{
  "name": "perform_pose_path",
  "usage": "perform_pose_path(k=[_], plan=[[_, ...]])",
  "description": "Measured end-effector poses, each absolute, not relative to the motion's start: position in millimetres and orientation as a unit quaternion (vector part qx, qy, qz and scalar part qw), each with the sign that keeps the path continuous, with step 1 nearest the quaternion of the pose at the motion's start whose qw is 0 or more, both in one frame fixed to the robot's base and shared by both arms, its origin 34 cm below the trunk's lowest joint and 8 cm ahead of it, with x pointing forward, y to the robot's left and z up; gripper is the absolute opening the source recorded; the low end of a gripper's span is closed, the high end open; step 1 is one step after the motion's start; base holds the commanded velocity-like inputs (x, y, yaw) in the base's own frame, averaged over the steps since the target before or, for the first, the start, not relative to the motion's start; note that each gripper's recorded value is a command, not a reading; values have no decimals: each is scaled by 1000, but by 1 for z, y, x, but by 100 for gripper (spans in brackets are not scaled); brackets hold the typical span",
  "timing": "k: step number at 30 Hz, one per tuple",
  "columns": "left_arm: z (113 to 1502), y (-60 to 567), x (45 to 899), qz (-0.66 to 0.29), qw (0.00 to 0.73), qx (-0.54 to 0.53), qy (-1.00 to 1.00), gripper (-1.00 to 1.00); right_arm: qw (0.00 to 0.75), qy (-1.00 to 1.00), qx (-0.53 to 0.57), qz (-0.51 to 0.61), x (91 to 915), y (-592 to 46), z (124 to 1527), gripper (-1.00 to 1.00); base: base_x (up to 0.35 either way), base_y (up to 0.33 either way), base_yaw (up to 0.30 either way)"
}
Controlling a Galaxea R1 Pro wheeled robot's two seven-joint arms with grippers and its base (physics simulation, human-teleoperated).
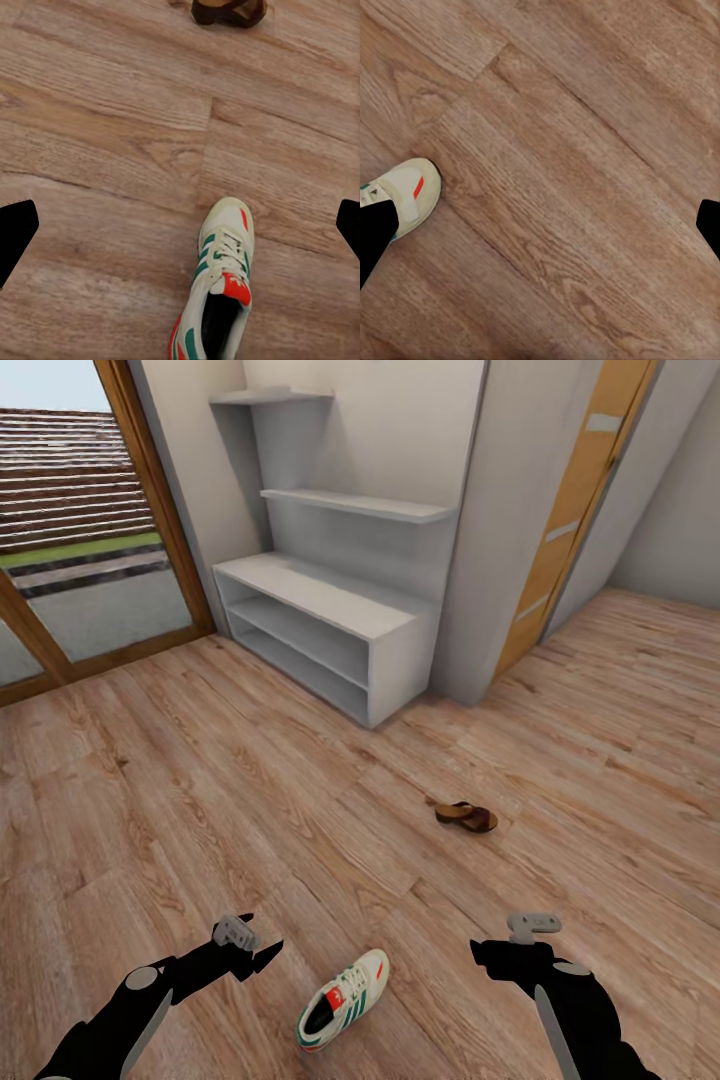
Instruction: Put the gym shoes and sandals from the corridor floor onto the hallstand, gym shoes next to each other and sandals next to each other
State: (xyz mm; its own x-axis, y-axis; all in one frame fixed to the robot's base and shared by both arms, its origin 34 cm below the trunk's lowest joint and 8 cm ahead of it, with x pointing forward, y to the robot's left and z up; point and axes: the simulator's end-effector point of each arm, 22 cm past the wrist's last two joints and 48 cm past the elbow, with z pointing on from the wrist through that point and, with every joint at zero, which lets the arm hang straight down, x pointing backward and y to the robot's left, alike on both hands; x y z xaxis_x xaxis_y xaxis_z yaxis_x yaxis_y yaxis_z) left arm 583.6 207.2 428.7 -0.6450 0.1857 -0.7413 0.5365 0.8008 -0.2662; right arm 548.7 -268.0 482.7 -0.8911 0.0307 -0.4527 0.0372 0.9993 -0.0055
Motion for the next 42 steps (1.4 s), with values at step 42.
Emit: perform_pose_path(k=[42], plan=[[341,183,534,-254,300,241,888,100,212,977,16,-6,532,-267,423,100,0,0,0]])
